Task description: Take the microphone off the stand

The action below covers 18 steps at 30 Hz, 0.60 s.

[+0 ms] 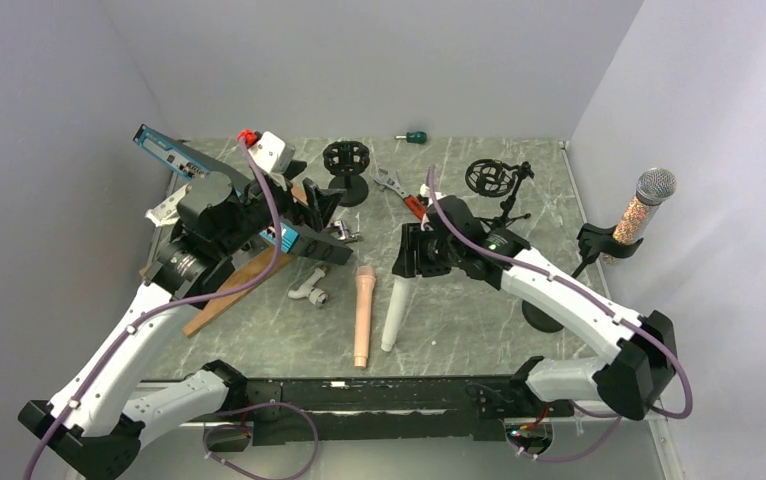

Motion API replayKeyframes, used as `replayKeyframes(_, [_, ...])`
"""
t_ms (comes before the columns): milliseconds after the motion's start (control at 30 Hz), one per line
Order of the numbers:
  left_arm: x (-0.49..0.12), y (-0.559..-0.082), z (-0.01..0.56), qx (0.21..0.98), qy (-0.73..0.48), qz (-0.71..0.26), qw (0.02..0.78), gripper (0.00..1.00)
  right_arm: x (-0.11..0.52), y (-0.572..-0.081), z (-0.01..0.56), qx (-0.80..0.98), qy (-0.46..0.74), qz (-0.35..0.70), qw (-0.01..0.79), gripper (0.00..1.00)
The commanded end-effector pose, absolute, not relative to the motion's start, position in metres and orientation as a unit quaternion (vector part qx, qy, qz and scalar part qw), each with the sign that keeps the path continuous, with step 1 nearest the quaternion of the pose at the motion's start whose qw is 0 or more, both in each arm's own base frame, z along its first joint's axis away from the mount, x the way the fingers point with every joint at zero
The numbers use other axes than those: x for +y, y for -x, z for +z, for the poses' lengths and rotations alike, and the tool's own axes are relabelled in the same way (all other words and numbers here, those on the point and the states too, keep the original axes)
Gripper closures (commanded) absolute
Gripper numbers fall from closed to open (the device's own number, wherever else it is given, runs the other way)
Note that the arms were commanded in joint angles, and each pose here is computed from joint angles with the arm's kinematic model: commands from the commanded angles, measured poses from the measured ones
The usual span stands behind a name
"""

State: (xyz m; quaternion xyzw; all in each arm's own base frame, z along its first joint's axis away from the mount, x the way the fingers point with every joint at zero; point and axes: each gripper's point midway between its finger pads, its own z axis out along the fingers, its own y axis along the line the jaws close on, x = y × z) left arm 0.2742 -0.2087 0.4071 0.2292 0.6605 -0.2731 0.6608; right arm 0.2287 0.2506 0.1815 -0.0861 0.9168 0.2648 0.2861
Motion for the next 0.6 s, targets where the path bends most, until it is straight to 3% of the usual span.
replayKeyframes(0, [-0.209, -0.275, 0.418, 0.644, -0.232, -0.269, 0.678, 0.01, 0.261, -0.25, 0.185, 0.916, 0.068, 0.25, 0.307, 1.0])
replayKeyframes(567, [-0.21, -0.268, 0.421, 0.637, -0.24, -0.264, 0.683, 0.01, 0.283, -0.289, 0.12, 0.937, 0.048, 0.198, 0.284, 1.0])
